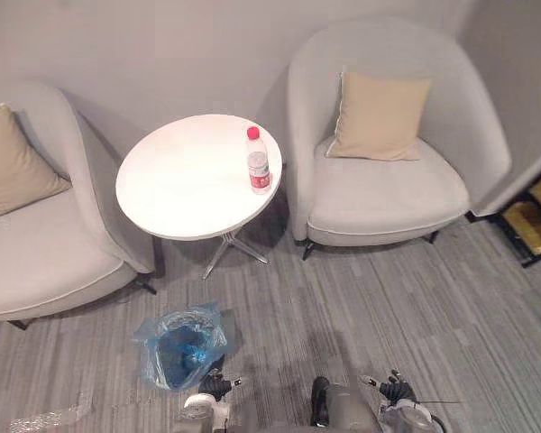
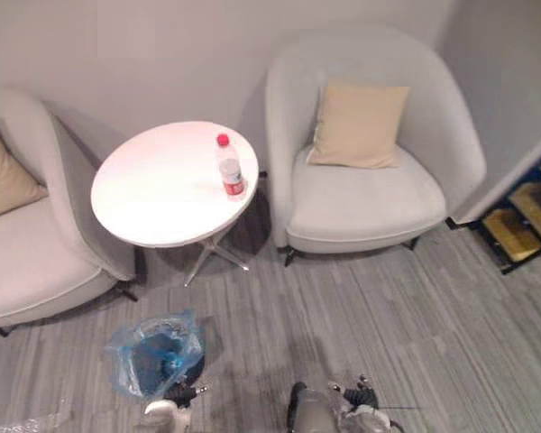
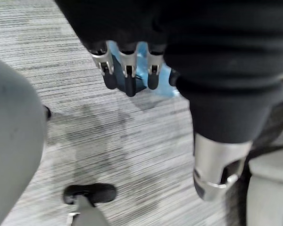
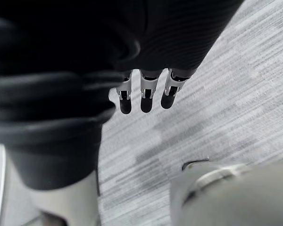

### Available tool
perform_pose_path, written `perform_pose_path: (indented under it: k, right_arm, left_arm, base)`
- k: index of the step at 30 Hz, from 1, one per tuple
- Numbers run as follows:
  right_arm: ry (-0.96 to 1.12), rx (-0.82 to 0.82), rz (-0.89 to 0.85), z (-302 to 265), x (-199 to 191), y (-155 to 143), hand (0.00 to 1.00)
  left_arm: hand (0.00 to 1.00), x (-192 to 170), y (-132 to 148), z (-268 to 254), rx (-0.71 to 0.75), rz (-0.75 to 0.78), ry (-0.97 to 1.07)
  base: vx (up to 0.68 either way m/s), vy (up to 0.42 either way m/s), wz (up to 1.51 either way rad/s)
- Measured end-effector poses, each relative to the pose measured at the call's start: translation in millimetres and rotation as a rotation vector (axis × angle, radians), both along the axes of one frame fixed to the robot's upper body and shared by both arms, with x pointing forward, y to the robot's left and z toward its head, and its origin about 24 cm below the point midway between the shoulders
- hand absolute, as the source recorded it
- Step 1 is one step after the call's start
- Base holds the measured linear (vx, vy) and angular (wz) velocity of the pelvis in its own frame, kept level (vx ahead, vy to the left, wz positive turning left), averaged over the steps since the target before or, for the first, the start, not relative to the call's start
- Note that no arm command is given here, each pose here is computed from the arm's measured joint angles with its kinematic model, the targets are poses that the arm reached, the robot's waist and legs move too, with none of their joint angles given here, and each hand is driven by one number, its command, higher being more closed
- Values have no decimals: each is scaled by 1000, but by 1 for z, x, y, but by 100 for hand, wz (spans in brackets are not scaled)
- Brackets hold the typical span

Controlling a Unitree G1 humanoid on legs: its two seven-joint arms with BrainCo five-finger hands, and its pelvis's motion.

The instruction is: Gather rubbish on tea table into small bin, then transfer packed bag to large trash can.

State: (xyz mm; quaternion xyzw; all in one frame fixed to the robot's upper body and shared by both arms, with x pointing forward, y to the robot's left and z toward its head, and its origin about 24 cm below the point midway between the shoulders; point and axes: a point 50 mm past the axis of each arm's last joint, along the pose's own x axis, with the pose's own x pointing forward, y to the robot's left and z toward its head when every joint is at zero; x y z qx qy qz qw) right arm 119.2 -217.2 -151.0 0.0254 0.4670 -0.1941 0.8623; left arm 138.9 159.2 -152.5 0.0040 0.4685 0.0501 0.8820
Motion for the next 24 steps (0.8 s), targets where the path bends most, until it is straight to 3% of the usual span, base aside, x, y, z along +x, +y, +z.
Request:
perform_pose_path:
  k: [7, 12, 24]
  right_arm:
    - [-33, 32, -14, 1, 1, 13, 0]
    - [18, 50, -11, -5, -6, 18, 0]
    - [20, 36, 44, -4, -2, 14, 0]
  left_arm:
    - [0, 8, -5, 6, -14, 6, -58]
    - [0, 6, 9, 4, 27, -14, -32]
    - [0, -20, 21, -6, 70, -70, 75]
  base:
    - [185, 49, 5]
    - [320, 148, 5]
    - [221, 37, 21]
